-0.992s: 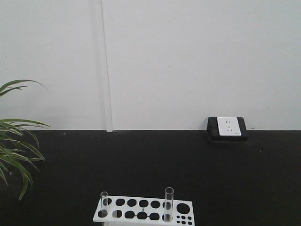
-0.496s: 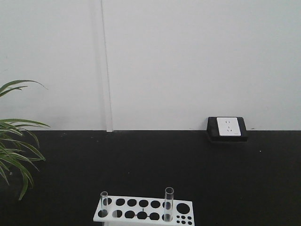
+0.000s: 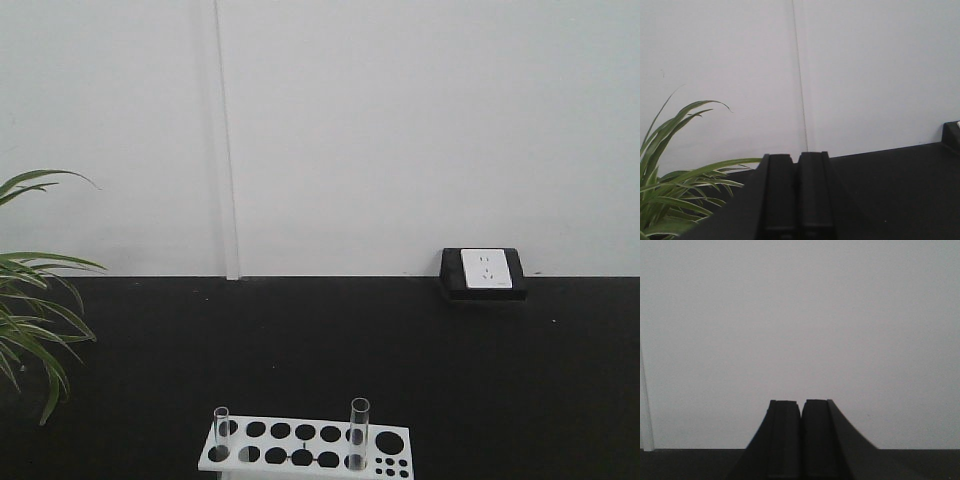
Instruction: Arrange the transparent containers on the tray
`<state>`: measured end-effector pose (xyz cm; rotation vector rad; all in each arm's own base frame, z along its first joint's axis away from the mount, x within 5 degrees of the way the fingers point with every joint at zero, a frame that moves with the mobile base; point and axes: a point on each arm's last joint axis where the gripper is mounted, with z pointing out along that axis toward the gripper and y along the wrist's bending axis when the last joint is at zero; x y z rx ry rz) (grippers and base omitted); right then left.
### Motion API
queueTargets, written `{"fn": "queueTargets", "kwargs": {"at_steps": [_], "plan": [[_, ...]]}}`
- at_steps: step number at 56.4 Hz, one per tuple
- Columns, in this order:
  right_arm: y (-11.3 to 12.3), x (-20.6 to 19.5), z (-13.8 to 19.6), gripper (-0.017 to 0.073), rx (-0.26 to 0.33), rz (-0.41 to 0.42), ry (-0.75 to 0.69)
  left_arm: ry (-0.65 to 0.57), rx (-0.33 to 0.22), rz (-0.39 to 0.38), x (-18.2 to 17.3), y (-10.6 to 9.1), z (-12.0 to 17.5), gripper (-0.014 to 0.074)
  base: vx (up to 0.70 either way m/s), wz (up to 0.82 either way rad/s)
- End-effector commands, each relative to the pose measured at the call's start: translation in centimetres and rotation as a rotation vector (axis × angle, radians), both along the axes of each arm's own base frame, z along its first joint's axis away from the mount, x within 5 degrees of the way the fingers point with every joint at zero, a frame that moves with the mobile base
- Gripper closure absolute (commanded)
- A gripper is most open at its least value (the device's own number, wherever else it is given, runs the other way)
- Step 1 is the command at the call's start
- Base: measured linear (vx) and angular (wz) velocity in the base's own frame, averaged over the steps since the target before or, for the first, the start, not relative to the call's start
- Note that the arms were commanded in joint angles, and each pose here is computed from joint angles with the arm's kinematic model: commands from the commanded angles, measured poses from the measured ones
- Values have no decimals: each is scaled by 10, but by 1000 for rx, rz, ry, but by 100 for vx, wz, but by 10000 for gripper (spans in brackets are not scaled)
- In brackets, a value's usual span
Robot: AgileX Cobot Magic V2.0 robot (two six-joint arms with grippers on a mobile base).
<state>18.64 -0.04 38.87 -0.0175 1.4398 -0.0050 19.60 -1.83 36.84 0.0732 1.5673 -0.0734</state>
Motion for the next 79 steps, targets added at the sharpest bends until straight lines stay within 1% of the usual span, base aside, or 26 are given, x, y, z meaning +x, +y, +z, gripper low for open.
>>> {"fn": "queueTargets", "kwargs": {"at_steps": [1,9,12,17,19,21,25,28,31,35,40,42,44,46,48,51,53,56,58,62,65,68,72,76,79], "plan": [[1,-3,19,515,5,10,-117,-132,-28,-5,-3,-1,22,543,0,0],[1,-3,19,399,5,10,-118,-126,-27,-5,-2,-1,22,463,0,0],[1,-3,19,345,5,10,-118,-119,-27,-5,-2,-1,21,410,0,0],[1,-3,19,209,8,11,-117,-104,-25,-5,-2,-1,20,323,0,0],[1,-3,19,130,12,11,-117,-100,-25,-5,-2,-1,19,289,0,0],[1,-3,19,88,18,12,-116,-97,-24,-5,-2,-1,19,246,0,0],[1,-3,19,-41,21,12,-112,-96,-24,-5,-2,-1,19,171,0,0],[1,-3,19,-119,21,12,-112,-99,-25,-5,-2,-1,19,120,0,0],[1,-3,19,-173,21,12,-112,-105,-25,-5,-2,-1,20,80,0,0],[1,-3,19,-170,19,12,-114,-116,-26,-5,-2,-1,21,47,0,0],[1,-3,20,-164,18,14,-128,-135,-28,-5,-3,-1,22,36,0,0],[1,-4,21,-159,36,18,-137,-148,-35,-5,-3,-1,24,37,0,0],[1,-4,21,-153,56,22,-139,-160,-60,-7,-3,-1,25,39,0,0],[1,-4,21,-143,93,27,-139,-172,-96,-10,-3,-1,26,39,0,0],[0,-4,21,-135,118,32,-137,-178,-117,-13,-3,-1,27,40,0,0],[1,-3,20,-118,147,38,-132,-185,-136,-16,-4,-1,28,39,0,0],[1,-3,19,-104,147,40,-126,-185,-133,-16,-3,-1,27,39,0,0],[2,-2,15,-87,120,47,-125,-185,-119,-16,-3,-1,24,39,0,0],[4,-2,9,-74,85,60,-122,-193,-93,-22,-3,-2,19,39,0,0],[13,-3,-3,-45,7,112,-139,-203,-52,-42,-4,-5,6,39,0,0],[21,-4,-15,-28,-26,166,-141,-209,-22,-64,-6,-7,-6,39,0,0],[29,-6,-30,-15,-45,226,-127,-183,-1,-93,-8,-11,-26,39,0,0],[40,-9,-49,-8,-52,307,-93,-153,-6,-139,-12,-16,-47,39,0,0],[51,-14,-73,-6,-55,397,-48,-109,-14,-207,-19,-23,-71,39,0,0],[60,-16,-90,-6,-62,465,-13,-77,-6,-268,-26,-29,-89,39,0,0]]}}
